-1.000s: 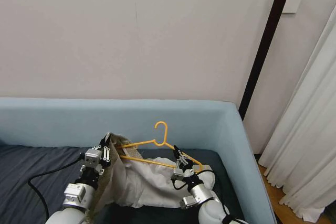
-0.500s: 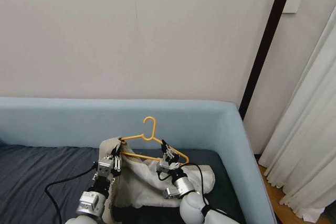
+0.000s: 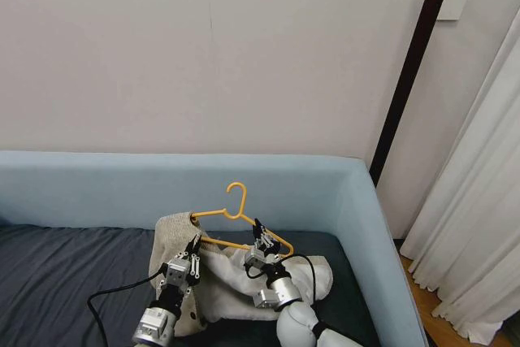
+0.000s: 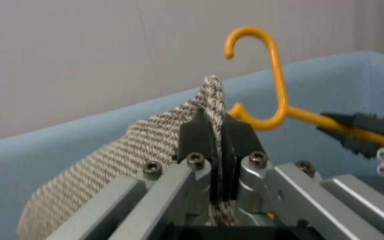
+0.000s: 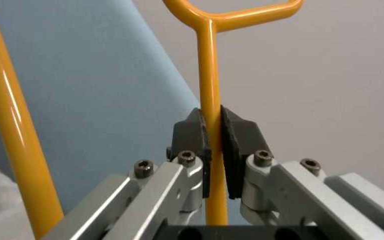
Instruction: Pick up the clothes from the sofa and hang them on the clothes hanger.
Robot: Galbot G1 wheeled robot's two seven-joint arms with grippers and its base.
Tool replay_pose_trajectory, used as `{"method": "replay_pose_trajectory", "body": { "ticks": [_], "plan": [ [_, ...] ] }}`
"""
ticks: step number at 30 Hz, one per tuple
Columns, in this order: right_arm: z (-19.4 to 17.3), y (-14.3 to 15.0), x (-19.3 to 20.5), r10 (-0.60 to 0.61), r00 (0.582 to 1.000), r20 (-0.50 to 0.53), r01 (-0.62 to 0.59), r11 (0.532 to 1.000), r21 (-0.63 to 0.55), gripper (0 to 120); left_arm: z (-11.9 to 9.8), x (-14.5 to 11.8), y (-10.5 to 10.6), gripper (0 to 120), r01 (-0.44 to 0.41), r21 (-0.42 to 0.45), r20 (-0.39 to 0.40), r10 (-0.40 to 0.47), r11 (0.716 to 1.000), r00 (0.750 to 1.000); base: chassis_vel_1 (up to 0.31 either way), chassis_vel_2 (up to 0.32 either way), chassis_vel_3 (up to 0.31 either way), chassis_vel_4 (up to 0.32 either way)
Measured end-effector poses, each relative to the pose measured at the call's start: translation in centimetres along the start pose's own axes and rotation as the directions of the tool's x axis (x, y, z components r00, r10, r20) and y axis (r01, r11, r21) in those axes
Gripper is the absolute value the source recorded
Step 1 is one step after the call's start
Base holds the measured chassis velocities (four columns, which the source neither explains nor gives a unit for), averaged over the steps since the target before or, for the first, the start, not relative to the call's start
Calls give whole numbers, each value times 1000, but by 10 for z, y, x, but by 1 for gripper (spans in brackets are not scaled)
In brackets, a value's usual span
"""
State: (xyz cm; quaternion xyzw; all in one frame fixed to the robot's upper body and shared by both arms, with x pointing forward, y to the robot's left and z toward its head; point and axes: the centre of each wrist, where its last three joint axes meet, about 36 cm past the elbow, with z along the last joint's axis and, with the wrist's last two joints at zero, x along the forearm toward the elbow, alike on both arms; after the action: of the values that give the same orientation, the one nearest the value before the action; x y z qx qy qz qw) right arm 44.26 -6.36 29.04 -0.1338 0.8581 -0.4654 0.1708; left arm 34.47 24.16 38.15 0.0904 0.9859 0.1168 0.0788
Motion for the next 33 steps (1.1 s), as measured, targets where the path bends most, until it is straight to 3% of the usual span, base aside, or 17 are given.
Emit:
{"method": "replay_pose_trajectory", "body": {
  "ticks": [13, 33],
  "plan": [
    [-2, 19, 4, -30, 1000, 5, 30, 999, 15, 5, -7, 7, -9, 0, -65, -5, 43, 65, 998, 997, 0, 0, 0, 0],
    [-12, -24, 1, 78, 997, 21, -72, 976, -206, 5, 29, 23, -11, 0, -96, -67, 22, 98, 993, 995, 0, 0, 0, 0]
  ]
}}
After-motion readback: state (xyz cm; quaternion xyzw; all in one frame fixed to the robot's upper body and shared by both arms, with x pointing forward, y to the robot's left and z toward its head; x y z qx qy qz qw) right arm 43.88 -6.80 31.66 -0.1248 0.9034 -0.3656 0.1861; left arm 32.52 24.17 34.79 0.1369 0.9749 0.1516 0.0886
